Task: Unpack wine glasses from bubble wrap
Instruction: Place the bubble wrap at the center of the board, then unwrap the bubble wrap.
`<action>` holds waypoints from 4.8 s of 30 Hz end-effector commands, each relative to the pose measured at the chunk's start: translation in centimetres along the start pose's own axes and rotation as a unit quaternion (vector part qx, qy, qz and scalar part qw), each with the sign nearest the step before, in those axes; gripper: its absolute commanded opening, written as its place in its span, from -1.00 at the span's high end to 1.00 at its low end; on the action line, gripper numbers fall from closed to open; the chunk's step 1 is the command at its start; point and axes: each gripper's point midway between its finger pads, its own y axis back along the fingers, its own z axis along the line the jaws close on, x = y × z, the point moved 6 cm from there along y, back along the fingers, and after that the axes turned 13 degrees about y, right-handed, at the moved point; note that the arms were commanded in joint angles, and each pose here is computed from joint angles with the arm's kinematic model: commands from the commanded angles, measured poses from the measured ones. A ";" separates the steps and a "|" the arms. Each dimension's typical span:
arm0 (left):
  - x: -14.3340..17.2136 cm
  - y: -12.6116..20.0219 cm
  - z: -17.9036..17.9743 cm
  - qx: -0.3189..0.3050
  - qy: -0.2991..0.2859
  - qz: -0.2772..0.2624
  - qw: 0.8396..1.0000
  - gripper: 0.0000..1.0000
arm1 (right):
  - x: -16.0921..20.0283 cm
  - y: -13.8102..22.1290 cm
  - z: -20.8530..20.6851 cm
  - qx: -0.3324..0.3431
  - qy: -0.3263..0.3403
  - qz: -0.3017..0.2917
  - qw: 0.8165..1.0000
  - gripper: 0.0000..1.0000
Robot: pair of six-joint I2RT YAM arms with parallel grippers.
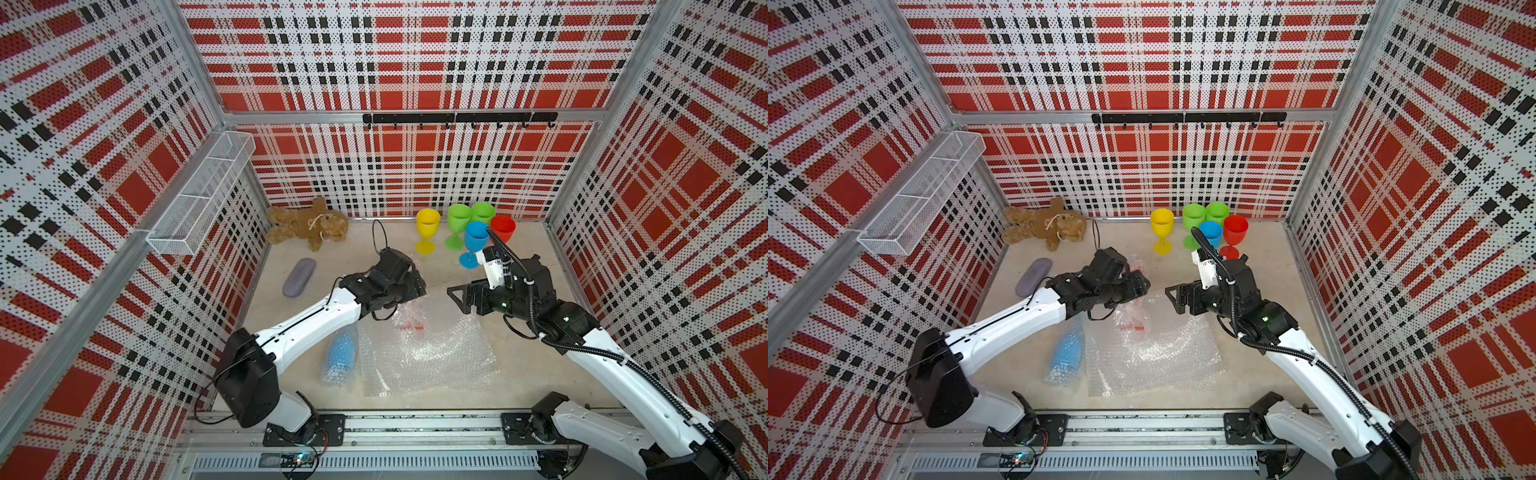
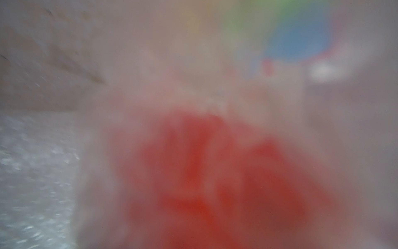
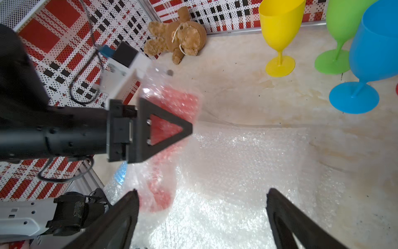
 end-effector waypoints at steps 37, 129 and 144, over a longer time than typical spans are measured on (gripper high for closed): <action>-1.9 7.7 1.2 0.264 -0.045 -0.064 0.961 -0.96 | 5.3 -4.0 -1.4 -0.026 -0.018 0.059 0.998 -0.98; 7.6 -1.1 9.8 0.047 -0.174 0.073 0.981 1.00 | 14.2 -6.9 -5.7 0.070 -0.114 0.102 0.986 1.00; 7.4 -2.3 13.2 0.014 -0.138 0.081 0.987 1.00 | 16.2 -7.9 -7.1 0.112 -0.118 0.141 0.976 1.00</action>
